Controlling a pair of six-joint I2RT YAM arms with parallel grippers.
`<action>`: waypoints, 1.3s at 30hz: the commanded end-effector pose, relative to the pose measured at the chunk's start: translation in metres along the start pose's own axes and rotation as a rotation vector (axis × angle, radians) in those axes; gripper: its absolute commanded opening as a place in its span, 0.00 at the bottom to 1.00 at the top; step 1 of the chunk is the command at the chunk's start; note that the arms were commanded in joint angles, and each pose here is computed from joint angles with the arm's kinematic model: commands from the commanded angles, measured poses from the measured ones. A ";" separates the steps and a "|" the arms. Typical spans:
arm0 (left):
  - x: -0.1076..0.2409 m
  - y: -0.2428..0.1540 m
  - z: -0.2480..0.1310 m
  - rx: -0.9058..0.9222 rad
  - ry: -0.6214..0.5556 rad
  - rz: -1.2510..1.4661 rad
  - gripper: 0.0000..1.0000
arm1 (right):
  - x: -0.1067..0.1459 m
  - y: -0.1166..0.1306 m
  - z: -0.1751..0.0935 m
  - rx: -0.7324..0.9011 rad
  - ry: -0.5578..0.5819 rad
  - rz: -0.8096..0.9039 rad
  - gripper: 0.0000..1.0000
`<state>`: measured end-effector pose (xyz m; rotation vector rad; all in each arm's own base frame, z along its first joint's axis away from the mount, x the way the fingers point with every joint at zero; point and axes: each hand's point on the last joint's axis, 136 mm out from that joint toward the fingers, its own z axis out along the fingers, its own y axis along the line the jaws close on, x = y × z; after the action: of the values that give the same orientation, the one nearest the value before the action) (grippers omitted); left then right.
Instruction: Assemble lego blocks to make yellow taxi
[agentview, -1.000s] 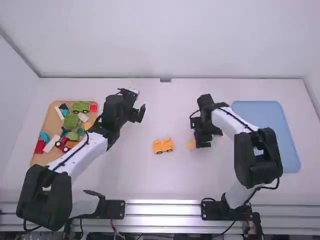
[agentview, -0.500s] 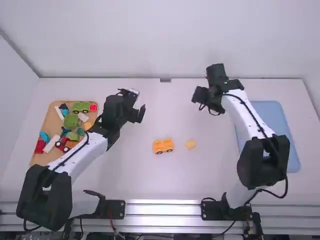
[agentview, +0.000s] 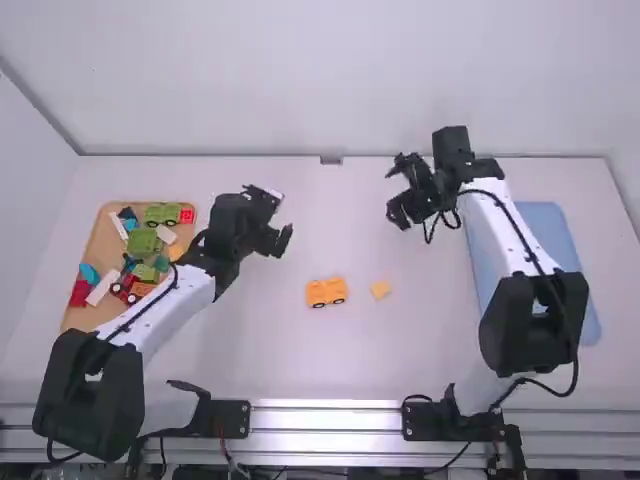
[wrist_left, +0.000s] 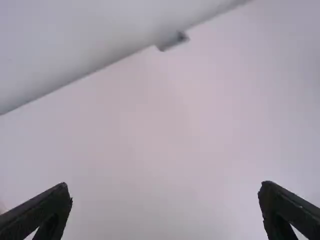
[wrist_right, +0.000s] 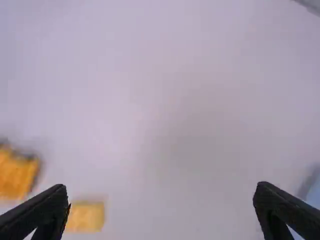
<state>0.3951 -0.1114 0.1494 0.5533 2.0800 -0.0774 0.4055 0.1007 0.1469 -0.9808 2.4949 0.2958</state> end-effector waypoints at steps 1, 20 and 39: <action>-0.019 -0.029 -0.009 0.183 -0.080 0.162 0.99 | -0.023 0.044 -0.020 -0.227 -0.220 -0.449 0.98; 0.026 -0.144 -0.038 0.926 -0.292 0.504 0.99 | 0.056 0.086 0.019 -0.508 -0.439 -0.804 0.99; 0.032 -0.146 -0.035 0.944 -0.273 0.479 0.99 | 0.118 0.087 0.102 -0.800 -0.370 -0.794 0.96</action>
<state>0.2899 -0.2193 0.1090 1.5022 1.5330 -0.8014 0.3009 0.1301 0.0139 -1.8816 1.4883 1.1048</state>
